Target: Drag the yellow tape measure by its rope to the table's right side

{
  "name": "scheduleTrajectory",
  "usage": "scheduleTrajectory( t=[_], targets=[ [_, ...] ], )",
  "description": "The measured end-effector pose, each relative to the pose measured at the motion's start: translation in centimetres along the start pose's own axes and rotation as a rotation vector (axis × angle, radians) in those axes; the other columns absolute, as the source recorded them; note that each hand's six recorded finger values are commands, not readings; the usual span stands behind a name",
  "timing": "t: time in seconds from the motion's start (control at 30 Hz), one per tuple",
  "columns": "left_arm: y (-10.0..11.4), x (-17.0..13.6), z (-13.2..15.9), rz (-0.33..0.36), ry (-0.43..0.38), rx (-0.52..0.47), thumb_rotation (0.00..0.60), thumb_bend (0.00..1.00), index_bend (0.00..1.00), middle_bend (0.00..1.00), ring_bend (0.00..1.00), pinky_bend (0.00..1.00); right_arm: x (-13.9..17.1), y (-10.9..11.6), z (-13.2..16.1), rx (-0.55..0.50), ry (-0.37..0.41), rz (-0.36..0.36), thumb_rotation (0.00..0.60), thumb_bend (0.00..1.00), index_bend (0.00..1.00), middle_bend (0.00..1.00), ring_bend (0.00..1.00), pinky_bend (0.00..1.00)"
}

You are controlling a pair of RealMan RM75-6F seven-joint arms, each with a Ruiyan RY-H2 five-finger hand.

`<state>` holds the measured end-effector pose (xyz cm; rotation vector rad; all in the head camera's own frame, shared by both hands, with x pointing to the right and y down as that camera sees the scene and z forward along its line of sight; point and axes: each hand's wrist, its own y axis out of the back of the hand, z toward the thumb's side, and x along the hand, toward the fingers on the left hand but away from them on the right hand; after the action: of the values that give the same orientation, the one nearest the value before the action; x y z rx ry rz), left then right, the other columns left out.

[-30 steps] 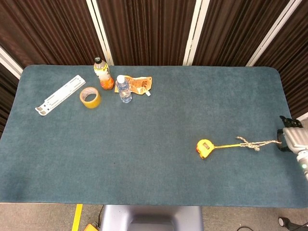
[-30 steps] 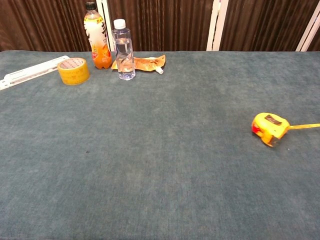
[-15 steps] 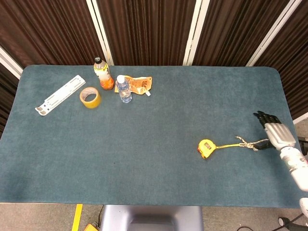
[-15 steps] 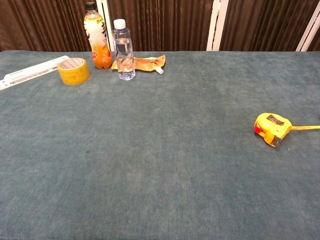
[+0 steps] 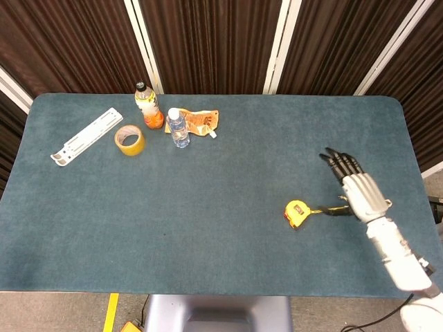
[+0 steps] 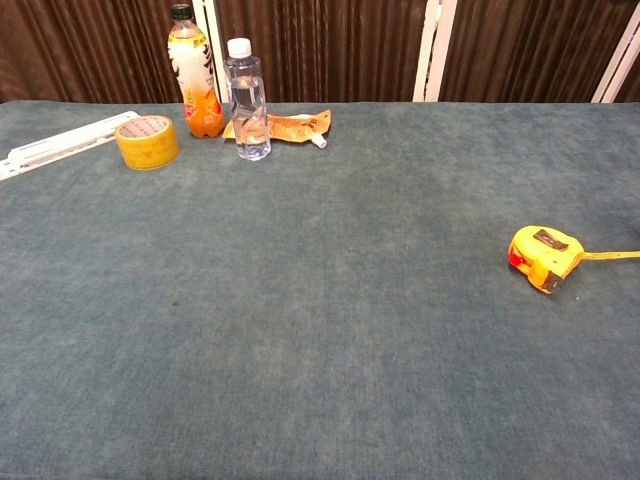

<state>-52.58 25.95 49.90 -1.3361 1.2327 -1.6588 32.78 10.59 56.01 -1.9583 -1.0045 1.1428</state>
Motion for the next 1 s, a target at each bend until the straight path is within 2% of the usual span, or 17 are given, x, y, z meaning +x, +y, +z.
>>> scheduleTrajectory(
  t=[0.1,0.23,0.4,0.5,0.7,1.0],
  targets=[
    [-0.1,0.0,0.1,-0.008,-0.008,-0.006,0.600,0.54,0.07,0.00,0.00,0.06,2.3,0.0,2.2,0.028,0.016,0.002,0.600,0.14,0.12,0.00,0.00,0.00],
    [-0.2,0.0,0.2,-0.024,-0.027,-0.032,0.600,0.55,0.08,0.00,0.00,0.06,6.5,0.2,2.2,0.090,-0.026,-0.019,0.600,0.14,0.11,0.00,0.00,0.00],
    [-0.7,0.2,0.8,-0.057,-0.069,-0.052,0.600,0.54,0.08,0.00,0.00,0.06,11.6,1.4,-0.5,0.154,-0.118,-0.122,0.600,0.14,0.11,0.00,0.00,0.00],
    [-1.0,0.1,1.4,-0.072,-0.101,-0.054,0.600,0.54,0.08,0.00,0.00,0.06,13.7,1.5,-3.0,0.196,-0.171,-0.140,0.600,0.14,0.11,0.00,0.00,0.00],
    [-1.6,-0.3,2.9,-0.112,-0.176,-0.062,0.600,0.55,0.08,0.00,0.00,0.06,15.5,0.1,-6.6,0.210,-0.235,-0.113,0.600,0.14,0.12,0.00,0.00,0.00],
    [-1.8,-0.3,3.0,-0.114,-0.180,-0.056,0.600,0.55,0.08,0.00,0.00,0.06,15.9,0.4,-5.8,0.199,-0.203,-0.148,0.600,0.14,0.12,0.00,0.00,0.00]
  ],
)
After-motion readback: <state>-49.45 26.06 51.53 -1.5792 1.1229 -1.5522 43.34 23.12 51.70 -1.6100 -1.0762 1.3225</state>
